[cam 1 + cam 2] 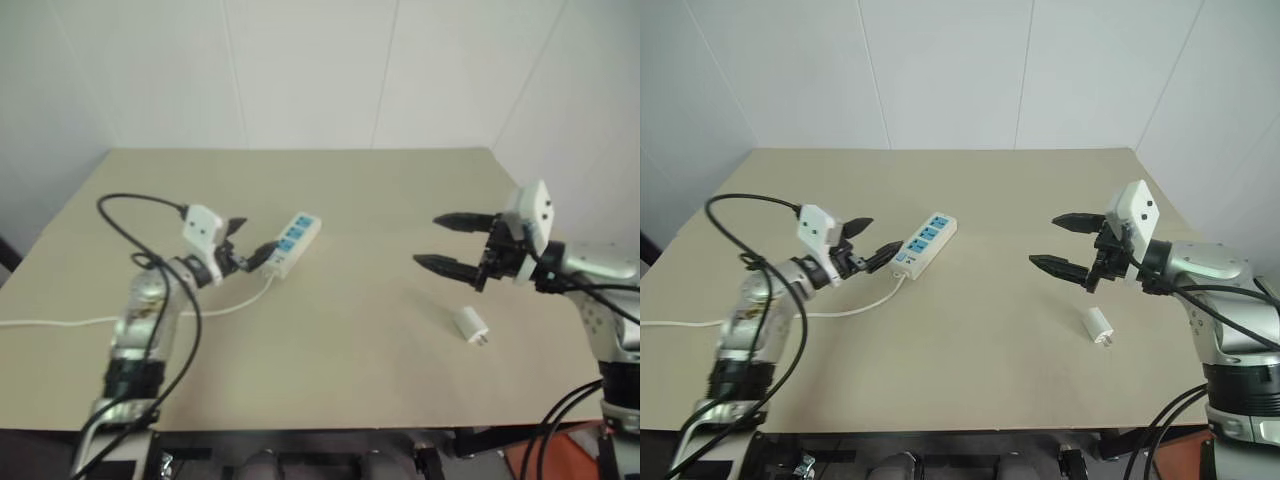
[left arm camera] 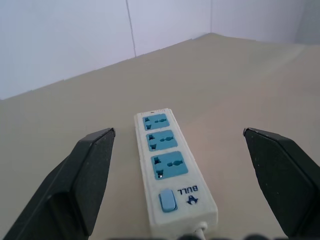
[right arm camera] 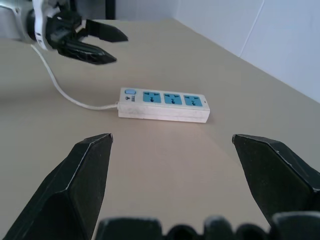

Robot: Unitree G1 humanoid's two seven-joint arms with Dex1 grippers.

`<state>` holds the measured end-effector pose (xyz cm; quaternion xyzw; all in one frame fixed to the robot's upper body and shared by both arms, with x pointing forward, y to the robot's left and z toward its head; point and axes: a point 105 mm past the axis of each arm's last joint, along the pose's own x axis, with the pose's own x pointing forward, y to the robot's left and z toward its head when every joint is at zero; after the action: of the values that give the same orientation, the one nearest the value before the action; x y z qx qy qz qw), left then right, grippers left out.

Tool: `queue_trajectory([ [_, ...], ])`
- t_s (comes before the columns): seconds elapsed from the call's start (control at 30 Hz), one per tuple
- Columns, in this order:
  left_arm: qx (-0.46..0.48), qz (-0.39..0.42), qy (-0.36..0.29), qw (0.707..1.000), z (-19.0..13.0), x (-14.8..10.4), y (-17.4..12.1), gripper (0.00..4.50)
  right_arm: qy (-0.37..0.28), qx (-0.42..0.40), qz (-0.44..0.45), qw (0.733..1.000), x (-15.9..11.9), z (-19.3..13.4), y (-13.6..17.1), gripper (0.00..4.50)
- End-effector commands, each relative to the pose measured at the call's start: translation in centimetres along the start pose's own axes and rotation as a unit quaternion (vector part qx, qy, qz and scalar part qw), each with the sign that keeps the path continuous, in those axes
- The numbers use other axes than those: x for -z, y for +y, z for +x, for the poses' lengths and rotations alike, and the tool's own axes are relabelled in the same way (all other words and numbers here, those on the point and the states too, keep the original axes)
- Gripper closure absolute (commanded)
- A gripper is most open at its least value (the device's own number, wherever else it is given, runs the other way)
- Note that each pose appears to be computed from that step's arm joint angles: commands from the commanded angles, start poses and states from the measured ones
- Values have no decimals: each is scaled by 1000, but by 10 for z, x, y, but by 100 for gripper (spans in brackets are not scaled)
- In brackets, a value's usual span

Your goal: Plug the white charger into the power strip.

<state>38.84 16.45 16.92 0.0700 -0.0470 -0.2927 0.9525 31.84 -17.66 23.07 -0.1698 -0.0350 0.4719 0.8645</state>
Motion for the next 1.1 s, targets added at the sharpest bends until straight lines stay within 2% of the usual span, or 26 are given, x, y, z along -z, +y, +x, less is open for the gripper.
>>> queue_trajectory([
  [0.03,-30,8,-17,999,16,-1,5,3,-13,6,-19,1000,-11,0,-3,0],
  [0.3,-45,-12,-11,999,44,17,-6,3,-22,4,-16,1000,-14,-2,-2,0],
  [0.63,-61,-6,57,997,58,63,-18,3,-34,1,-8,999,-15,1,0,0],
  [1.1,-49,-29,97,994,63,86,-31,3,-43,-3,-8,999,-21,-2,3,0],
])
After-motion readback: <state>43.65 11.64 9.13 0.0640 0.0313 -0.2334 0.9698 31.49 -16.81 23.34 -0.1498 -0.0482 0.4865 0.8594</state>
